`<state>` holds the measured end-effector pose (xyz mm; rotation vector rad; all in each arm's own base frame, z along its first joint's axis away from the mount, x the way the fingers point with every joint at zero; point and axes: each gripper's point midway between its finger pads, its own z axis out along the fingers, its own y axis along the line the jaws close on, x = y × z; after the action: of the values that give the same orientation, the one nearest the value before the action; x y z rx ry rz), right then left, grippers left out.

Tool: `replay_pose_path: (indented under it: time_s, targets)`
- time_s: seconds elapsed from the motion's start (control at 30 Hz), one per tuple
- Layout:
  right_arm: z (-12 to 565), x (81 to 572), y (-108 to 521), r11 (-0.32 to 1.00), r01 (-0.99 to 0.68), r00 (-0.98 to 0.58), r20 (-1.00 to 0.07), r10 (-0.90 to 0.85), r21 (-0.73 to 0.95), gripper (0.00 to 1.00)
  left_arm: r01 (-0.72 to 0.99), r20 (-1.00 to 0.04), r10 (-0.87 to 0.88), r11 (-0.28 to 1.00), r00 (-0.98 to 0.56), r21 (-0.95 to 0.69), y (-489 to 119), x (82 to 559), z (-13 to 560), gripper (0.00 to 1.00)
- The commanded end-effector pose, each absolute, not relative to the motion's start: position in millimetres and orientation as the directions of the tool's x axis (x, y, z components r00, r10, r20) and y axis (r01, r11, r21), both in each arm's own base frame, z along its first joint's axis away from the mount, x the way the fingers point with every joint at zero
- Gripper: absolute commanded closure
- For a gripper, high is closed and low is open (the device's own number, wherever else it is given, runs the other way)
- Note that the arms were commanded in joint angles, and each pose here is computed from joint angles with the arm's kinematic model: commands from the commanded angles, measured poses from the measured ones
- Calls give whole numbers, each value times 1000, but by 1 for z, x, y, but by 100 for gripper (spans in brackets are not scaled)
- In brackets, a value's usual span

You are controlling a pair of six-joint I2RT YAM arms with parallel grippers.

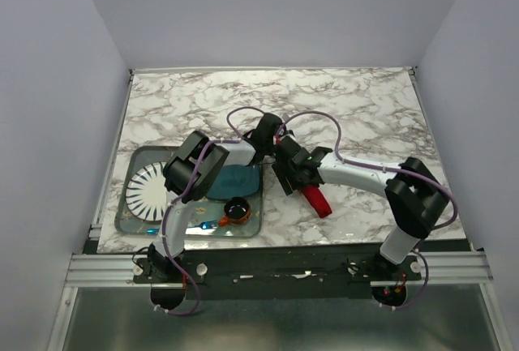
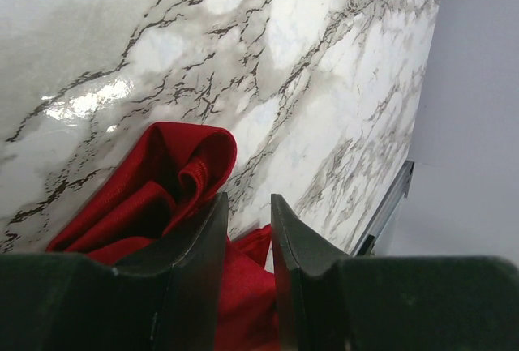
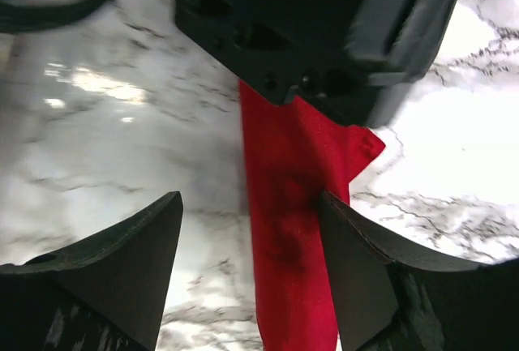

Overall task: Fold the napkin, place the utensils inside, and roll it up
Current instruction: Roll the napkin with the utensil

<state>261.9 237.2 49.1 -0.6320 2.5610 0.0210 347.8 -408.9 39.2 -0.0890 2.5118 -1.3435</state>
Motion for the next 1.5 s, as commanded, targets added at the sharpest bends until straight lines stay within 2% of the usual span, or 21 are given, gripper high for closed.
replay_pose_path:
  time_s: [0.0,0.23,0.4,0.5,0.53,0.63,0.87,1.0,1.07,1.3,1.43,1.47]
  targets:
    - [40,267,205,853,-379,-755,-412,-510,-360,24,39,-186,-192,587,-964,-809,-400,344,18,63]
    - [36,264,202,864,-353,-779,-399,-485,-360,23,54,-193,-192,562,-962,-825,-404,349,35,63]
    - [23,258,200,905,-332,-820,-392,-417,-267,32,56,-189,-189,551,-964,-833,-404,350,41,63]
    - [17,254,199,930,-322,-845,-388,-368,-180,44,79,-217,-188,554,-958,-829,-403,353,51,62]
    - [17,256,201,939,-313,-845,-408,-345,-144,54,99,-240,-188,553,-953,-828,-404,359,60,61]
    - [16,256,201,953,-298,-857,-425,-292,-54,62,150,-297,-188,550,-936,-821,-404,369,89,58]
    - [9,252,206,944,-306,-879,-418,-230,125,64,203,-376,-276,498,-885,-843,-391,405,163,57]
    - [9,248,215,904,-288,-909,-388,-155,315,64,243,-426,-289,502,-858,-830,-382,406,189,57]
    - [11,252,219,882,-284,-911,-394,-126,375,64,244,-428,-280,512,-860,-824,-379,402,185,57]
    - [13,245,227,709,-212,-958,-285,-16,673,66,236,-429,-257,546,-866,-804,-367,385,165,59]
    - [14,248,228,624,-175,-964,-261,48,762,66,232,-418,-228,562,-879,-794,-369,371,148,60]
    - [7,241,225,618,-144,-972,-227,59,773,66,234,-415,-219,562,-883,-794,-372,368,146,60]
